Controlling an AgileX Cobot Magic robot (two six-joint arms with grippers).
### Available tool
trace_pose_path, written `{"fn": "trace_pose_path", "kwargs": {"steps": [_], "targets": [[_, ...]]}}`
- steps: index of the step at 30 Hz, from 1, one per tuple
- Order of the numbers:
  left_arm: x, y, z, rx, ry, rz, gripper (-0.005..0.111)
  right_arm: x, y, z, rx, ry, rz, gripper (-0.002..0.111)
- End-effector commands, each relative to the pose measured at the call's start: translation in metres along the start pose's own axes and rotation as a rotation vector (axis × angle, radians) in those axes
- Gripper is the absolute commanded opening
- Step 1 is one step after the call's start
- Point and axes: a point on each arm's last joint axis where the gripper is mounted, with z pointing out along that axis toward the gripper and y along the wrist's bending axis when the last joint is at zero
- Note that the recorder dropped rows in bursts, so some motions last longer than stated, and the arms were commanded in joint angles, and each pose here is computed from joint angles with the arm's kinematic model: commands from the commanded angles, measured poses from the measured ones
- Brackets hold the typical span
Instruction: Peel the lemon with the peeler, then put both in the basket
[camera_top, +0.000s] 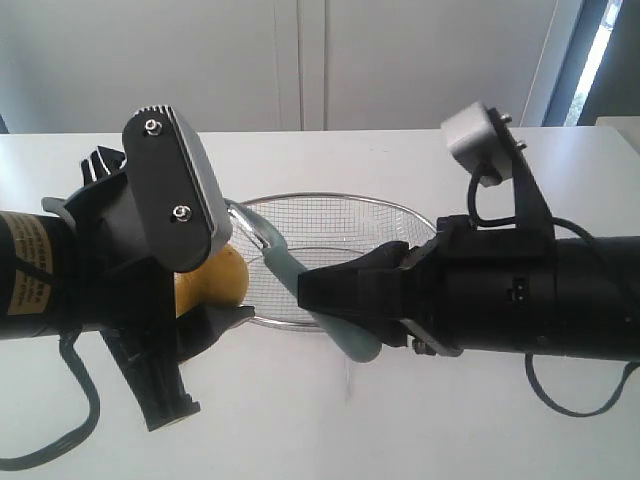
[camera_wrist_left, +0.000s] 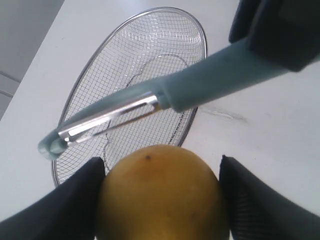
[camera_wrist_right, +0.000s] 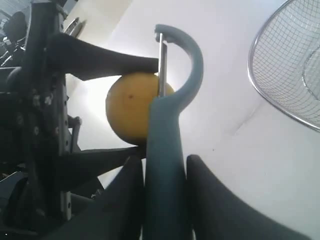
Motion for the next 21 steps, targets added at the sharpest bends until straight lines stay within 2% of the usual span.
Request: {"fn": "trace_pose_path", "kwargs": {"steps": [1,7,11,21], "targets": [[-0.002,0.0,-0.002,-0.004,-0.012,0.004,0.0,-0.002,0.006,-0.013,0.028,-0.023,-0.026,0.0],[-0.002,0.0,-0.002,-0.004,-0.01,0.004,0.0,-0.002,0.008,-0.029,0.139,-0.045,-0.046,0.0],[-0.002,0.0,-0.002,-0.004,-0.01,0.004,0.0,-0.001,0.0,-0.033,0.249,-0.048,-0.057,0.0],[-0.002,0.0,-0.002,-0.005,-0.018,0.004,0.0,0.034,-0.038,-0.017,0.348,0.052,0.122,0.0]]}}
